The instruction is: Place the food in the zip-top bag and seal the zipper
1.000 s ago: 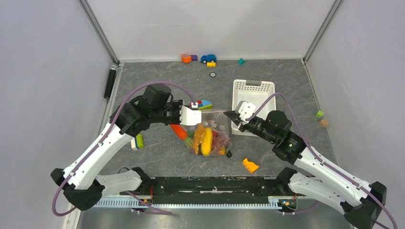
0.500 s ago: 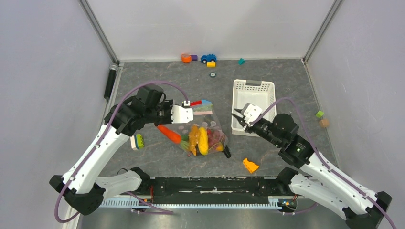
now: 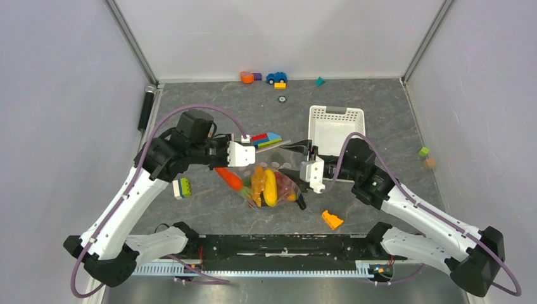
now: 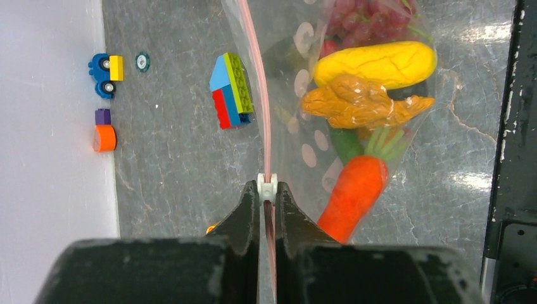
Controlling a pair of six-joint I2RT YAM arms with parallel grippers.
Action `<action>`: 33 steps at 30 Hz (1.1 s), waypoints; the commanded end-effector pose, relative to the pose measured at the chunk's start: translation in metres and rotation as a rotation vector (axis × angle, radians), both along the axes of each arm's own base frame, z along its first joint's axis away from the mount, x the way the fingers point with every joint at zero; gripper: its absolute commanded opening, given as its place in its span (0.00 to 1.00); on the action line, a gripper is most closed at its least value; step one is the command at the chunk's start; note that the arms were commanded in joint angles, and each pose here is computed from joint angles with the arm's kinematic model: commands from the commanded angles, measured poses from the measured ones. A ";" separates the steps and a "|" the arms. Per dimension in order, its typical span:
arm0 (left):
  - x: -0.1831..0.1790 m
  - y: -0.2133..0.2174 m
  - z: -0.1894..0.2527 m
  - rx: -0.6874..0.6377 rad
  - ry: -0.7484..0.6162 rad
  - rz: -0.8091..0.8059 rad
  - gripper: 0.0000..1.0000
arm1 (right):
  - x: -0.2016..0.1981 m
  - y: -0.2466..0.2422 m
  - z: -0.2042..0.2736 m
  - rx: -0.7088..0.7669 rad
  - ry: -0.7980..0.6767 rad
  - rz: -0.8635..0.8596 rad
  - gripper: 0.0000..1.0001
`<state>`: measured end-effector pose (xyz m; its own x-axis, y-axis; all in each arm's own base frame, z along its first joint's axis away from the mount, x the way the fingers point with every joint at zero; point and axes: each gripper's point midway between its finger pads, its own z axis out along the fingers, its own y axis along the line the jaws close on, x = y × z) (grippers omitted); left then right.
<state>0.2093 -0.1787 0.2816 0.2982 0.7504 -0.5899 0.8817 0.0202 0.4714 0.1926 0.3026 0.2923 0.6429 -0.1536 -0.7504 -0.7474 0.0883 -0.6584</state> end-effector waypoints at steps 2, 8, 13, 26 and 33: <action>0.000 -0.013 0.020 -0.079 -0.021 -0.034 0.02 | -0.020 0.004 0.055 0.107 -0.288 0.111 0.72; -0.003 -0.018 0.020 -0.087 -0.008 -0.064 0.02 | -0.017 0.024 0.057 0.094 -0.264 0.186 0.73; -0.008 -0.018 0.023 -0.092 -0.002 -0.082 0.02 | 0.004 0.044 0.049 0.037 -0.197 0.177 0.71; -0.011 -0.018 0.032 -0.103 -0.017 -0.105 0.02 | 0.026 0.045 0.026 -0.073 -0.189 0.087 0.00; -0.010 -0.010 0.029 -0.067 -0.030 -0.082 0.02 | 0.051 0.020 0.032 -0.079 -0.219 -0.125 0.00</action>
<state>0.2010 -0.1922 0.2928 0.3304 0.6944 -0.6392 0.8935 -0.0120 0.4488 0.2190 0.3457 0.3048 0.7686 -0.1702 -0.6167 -0.6286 -0.0216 -0.7774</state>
